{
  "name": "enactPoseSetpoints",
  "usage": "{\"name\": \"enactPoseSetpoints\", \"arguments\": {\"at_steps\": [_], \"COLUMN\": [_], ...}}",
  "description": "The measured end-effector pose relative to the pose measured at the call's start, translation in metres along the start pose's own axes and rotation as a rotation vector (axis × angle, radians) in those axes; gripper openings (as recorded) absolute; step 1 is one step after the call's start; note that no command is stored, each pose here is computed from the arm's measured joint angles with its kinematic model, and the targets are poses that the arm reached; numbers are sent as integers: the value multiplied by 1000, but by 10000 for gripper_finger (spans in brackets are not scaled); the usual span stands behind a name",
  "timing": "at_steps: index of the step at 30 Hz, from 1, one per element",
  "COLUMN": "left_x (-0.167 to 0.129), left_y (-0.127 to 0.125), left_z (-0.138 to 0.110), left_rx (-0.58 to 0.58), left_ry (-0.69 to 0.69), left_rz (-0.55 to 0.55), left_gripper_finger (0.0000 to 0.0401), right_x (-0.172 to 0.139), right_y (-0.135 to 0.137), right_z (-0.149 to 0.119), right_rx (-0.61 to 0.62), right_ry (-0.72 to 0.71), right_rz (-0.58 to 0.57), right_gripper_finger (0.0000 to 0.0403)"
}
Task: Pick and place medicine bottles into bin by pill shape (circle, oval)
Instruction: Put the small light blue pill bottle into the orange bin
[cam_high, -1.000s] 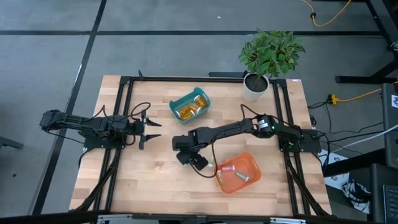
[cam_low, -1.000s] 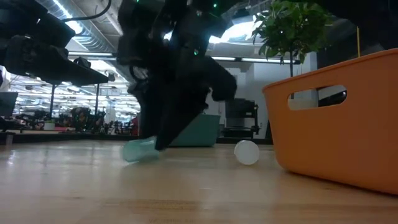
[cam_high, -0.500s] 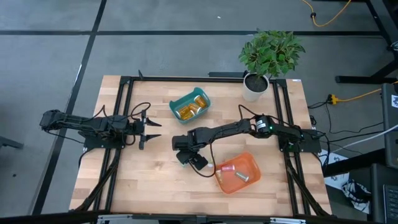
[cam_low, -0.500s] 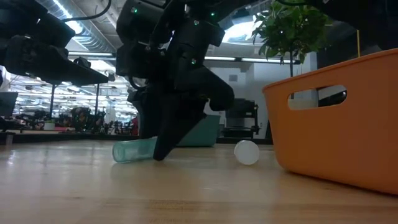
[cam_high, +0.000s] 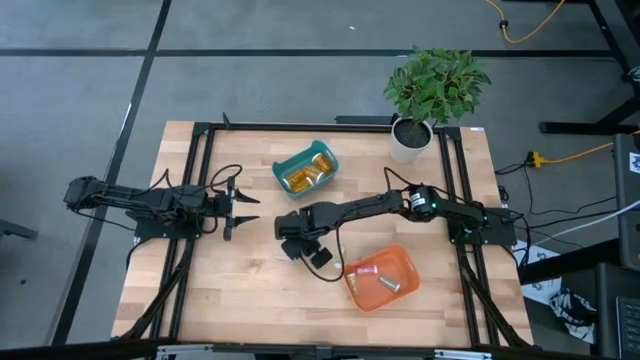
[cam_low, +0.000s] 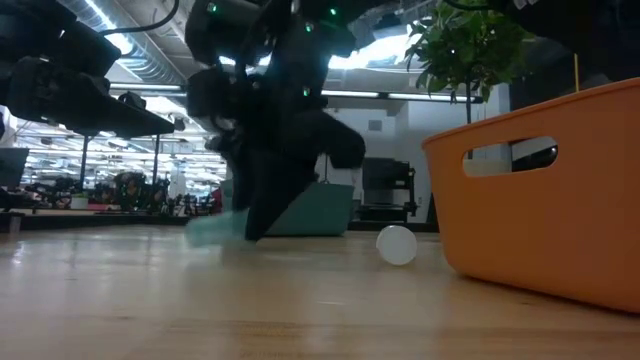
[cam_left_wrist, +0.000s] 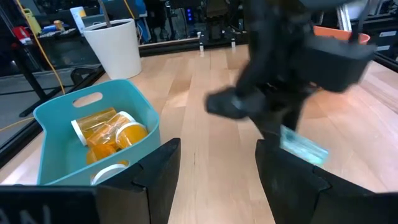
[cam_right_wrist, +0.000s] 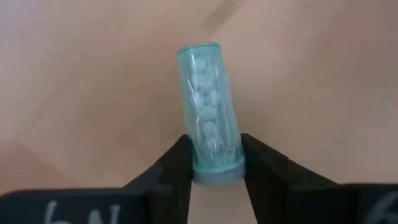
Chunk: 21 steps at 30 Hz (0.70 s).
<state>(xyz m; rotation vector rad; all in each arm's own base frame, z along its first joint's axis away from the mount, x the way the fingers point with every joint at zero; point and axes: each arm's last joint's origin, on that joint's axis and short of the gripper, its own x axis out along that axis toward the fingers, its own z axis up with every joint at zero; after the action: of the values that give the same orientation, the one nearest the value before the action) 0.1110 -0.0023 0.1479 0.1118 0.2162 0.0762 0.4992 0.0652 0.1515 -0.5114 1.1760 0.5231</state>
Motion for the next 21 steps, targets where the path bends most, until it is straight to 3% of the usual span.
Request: {"name": "enactPoseSetpoints", "arguments": {"at_steps": [10,14,21], "left_x": [0,0,0], "left_y": [0,0,0], "left_z": [0,0,0], "left_rx": [0,0,-2], "left_ry": [0,0,0], "left_rz": [0,0,-4], "left_gripper_finger": [202,202,202], "right_x": [-82,-115,-175], "right_y": [13,25,47], "right_z": [-3,-14,-7], "right_rx": [33,190,308], "right_ry": [201,279,116], "right_rz": [156,216,259], "right_gripper_finger": [119,114,119]}}
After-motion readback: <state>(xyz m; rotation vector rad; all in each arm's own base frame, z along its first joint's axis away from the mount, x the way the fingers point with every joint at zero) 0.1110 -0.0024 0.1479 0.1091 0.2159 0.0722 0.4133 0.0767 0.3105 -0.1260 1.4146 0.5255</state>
